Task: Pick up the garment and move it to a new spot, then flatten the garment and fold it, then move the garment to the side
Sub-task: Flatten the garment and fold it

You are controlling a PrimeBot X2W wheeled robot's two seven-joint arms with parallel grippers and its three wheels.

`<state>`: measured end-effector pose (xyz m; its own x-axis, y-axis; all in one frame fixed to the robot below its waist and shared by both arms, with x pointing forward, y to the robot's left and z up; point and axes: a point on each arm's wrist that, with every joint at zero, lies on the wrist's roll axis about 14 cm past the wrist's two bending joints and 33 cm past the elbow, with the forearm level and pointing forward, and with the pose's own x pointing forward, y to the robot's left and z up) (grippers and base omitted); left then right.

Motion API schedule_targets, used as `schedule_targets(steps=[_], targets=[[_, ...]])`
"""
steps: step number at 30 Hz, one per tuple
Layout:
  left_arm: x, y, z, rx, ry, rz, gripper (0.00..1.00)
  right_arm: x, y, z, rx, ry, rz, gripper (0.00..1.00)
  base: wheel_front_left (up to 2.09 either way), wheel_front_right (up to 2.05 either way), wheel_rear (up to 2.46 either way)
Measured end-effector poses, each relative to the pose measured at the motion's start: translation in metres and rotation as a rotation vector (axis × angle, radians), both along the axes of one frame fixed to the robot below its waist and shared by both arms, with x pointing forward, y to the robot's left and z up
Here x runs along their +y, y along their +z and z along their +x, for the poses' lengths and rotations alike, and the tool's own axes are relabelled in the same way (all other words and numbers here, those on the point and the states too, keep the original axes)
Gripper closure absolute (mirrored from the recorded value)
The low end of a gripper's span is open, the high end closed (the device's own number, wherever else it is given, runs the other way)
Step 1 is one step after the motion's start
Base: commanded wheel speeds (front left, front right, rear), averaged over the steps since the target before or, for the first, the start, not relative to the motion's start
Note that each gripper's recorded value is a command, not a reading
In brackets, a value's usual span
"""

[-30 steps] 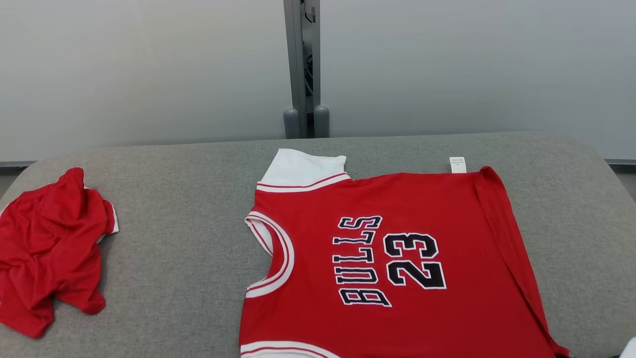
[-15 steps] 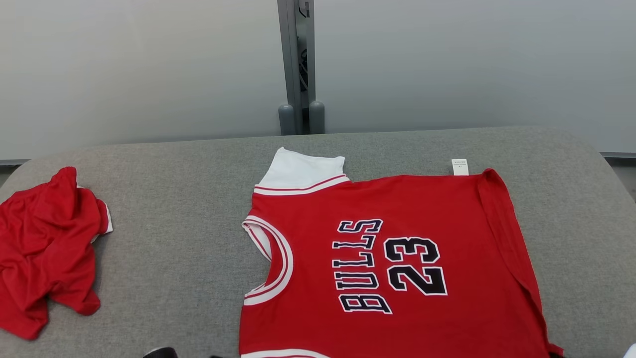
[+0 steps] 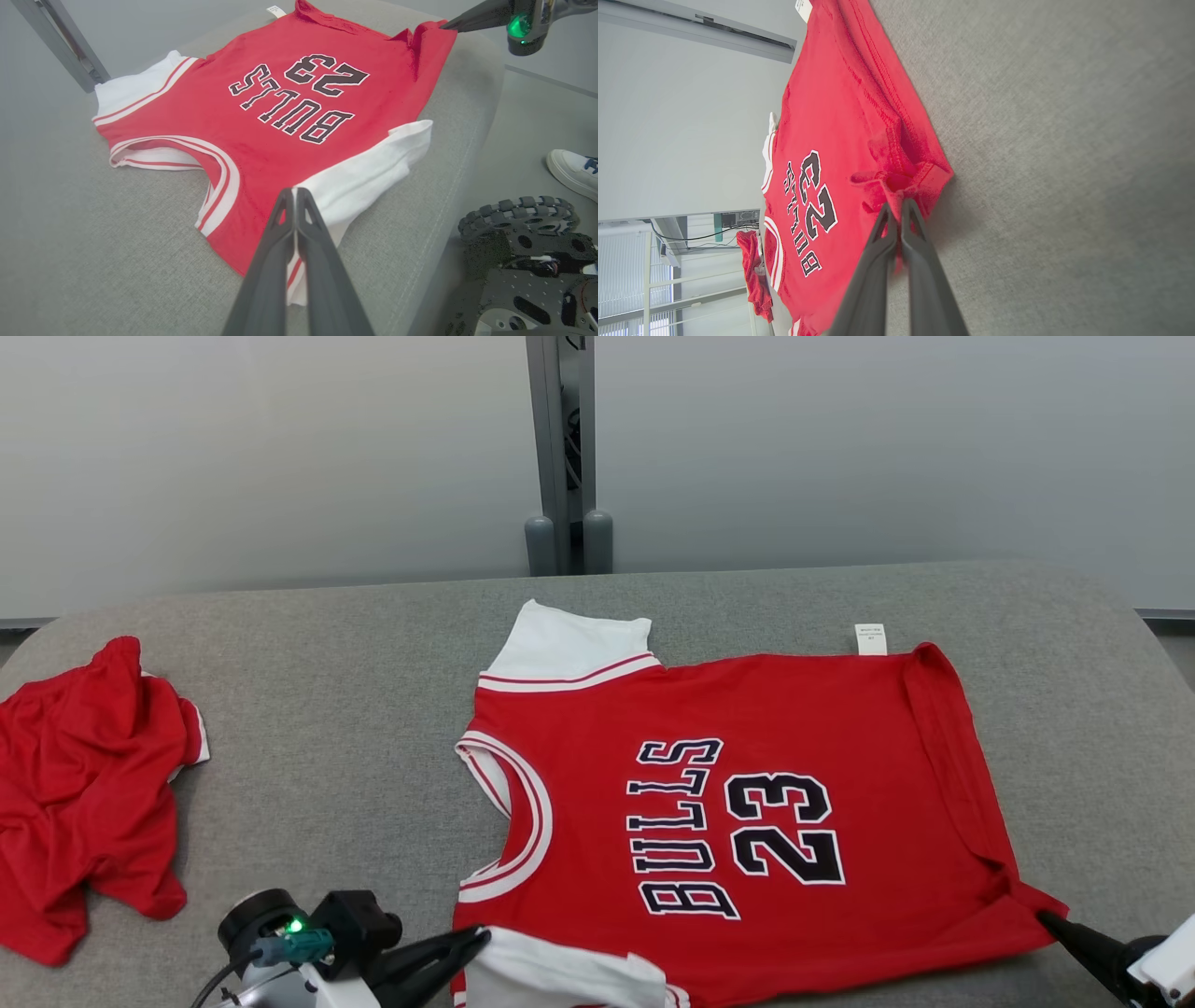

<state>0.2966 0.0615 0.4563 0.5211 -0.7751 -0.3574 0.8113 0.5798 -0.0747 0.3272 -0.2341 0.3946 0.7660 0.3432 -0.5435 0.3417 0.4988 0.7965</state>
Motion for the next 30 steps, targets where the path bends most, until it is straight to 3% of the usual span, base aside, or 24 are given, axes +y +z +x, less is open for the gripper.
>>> schedule_targets(steps=[19,30], targets=[[0.009,0.008,0.061,-0.105,0.149,-0.069,1.0,-0.017,0.009,0.054,-0.04,-0.191,0.024,1.0,0.0,0.0,0.0],[0.013,0.01,0.087,-0.186,0.168,-0.019,1.0,-0.004,0.009,0.071,-0.034,-0.17,0.003,1.0,0.0,0.0,0.0]])
